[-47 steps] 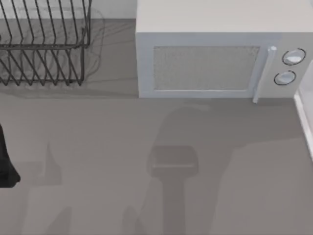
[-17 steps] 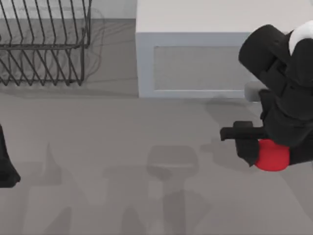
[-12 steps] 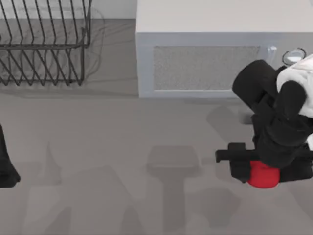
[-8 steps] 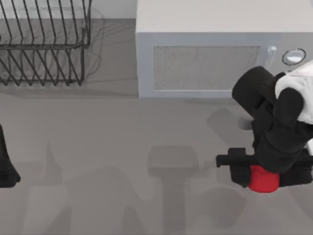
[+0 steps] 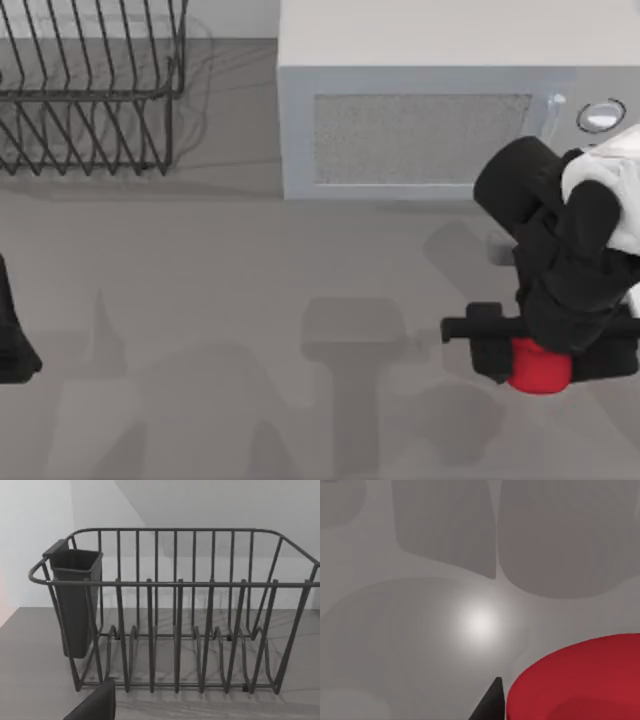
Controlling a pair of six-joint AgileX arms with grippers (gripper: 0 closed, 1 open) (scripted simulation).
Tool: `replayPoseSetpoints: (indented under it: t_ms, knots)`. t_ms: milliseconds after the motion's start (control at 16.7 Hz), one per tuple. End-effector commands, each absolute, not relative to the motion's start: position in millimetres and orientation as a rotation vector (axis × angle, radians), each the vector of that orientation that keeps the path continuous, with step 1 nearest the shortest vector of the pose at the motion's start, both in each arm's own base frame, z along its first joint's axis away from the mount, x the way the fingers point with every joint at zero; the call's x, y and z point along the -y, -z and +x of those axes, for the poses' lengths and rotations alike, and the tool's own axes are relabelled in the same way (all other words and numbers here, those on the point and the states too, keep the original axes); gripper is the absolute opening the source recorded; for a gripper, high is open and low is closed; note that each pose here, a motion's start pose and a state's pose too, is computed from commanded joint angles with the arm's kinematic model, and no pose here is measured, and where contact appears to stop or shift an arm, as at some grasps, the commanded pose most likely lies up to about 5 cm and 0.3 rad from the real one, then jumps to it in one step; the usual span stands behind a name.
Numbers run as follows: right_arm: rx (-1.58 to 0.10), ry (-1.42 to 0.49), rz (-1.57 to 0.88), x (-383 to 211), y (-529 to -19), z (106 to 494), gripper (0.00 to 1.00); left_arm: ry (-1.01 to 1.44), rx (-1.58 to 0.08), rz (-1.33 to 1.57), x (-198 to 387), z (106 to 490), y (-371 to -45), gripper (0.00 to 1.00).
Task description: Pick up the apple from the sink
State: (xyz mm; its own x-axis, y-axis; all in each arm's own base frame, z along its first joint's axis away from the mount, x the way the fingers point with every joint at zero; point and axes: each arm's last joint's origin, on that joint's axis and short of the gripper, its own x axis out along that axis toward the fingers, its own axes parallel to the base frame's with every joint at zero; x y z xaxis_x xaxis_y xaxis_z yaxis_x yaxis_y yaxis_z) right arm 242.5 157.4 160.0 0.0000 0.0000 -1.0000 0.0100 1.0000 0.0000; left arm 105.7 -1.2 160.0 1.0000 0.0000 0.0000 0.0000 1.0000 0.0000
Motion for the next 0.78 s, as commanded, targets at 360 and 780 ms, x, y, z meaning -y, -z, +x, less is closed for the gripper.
replayPoseSetpoints:
  t_ms: [360, 780]
  knots:
    - [-1.571, 0.008, 0.008, -157.4, -160.0, 242.5, 0.90, 0.000, 0.000, 0.000, 1.2, 105.7, -160.0, 1.00]
    - [-1.571, 0.008, 0.008, -157.4, -160.0, 242.5, 1.00, 0.000, 0.000, 0.000, 1.2, 105.7, -160.0, 1.00]
